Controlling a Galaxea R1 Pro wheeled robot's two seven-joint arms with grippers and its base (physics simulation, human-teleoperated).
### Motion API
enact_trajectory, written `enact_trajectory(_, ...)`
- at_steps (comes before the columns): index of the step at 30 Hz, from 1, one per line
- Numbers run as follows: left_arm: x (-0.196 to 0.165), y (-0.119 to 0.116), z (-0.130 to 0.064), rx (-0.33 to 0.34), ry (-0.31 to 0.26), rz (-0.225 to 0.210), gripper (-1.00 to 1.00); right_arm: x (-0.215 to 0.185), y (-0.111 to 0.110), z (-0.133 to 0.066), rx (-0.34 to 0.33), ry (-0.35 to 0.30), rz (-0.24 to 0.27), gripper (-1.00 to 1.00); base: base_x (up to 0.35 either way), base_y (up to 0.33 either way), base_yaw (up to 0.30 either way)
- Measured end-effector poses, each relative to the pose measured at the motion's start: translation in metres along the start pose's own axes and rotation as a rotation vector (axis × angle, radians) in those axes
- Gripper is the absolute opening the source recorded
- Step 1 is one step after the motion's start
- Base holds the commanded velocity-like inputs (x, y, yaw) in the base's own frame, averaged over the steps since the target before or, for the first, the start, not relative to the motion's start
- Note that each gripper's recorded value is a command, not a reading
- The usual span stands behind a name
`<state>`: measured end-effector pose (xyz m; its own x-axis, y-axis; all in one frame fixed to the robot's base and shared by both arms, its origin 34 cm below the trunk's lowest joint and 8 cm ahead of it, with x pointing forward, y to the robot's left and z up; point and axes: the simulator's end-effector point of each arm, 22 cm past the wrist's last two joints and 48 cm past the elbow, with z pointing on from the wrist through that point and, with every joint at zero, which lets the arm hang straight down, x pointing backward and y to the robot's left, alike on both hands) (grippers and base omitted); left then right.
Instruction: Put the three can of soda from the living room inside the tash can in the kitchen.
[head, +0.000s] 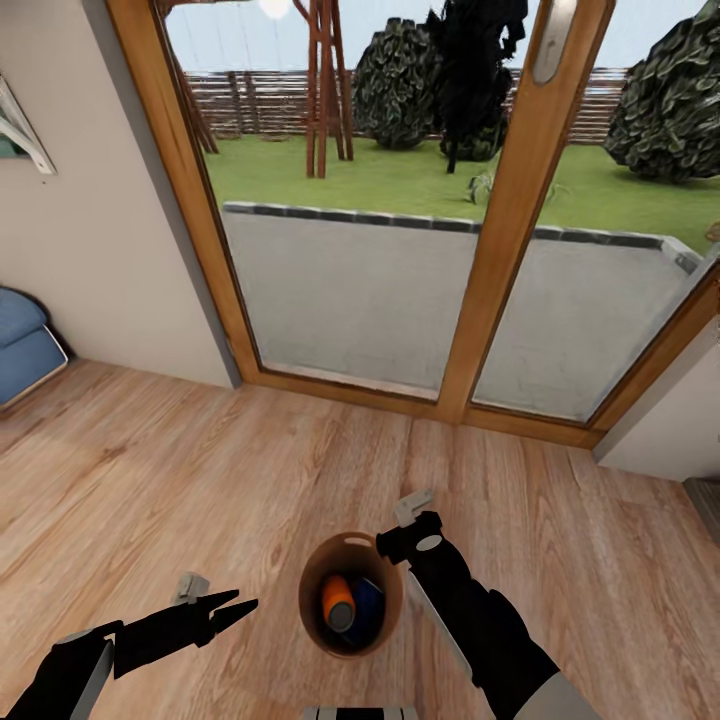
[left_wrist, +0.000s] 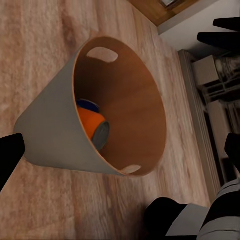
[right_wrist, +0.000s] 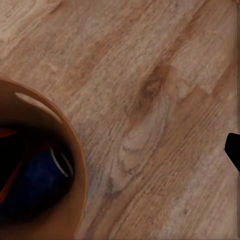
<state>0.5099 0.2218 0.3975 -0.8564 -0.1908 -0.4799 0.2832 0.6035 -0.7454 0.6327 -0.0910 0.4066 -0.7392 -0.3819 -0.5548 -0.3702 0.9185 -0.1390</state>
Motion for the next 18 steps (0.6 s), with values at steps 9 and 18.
enact_trajectory(9, -0.018, -0.017, -0.009, 0.003, -0.008, 0.011, 1.0, -0.02, -0.006, -0.018, 0.006, -0.013, -0.001, 1.0, 0.0, 0.0, 0.0)
enact_trajectory(18, -0.035, -0.033, -0.017, 0.005, -0.013, 0.019, 1.0, -0.039, -0.012, -0.035, 0.009, -0.022, -0.002, 1.0, 0.0, 0.0, 0.0)
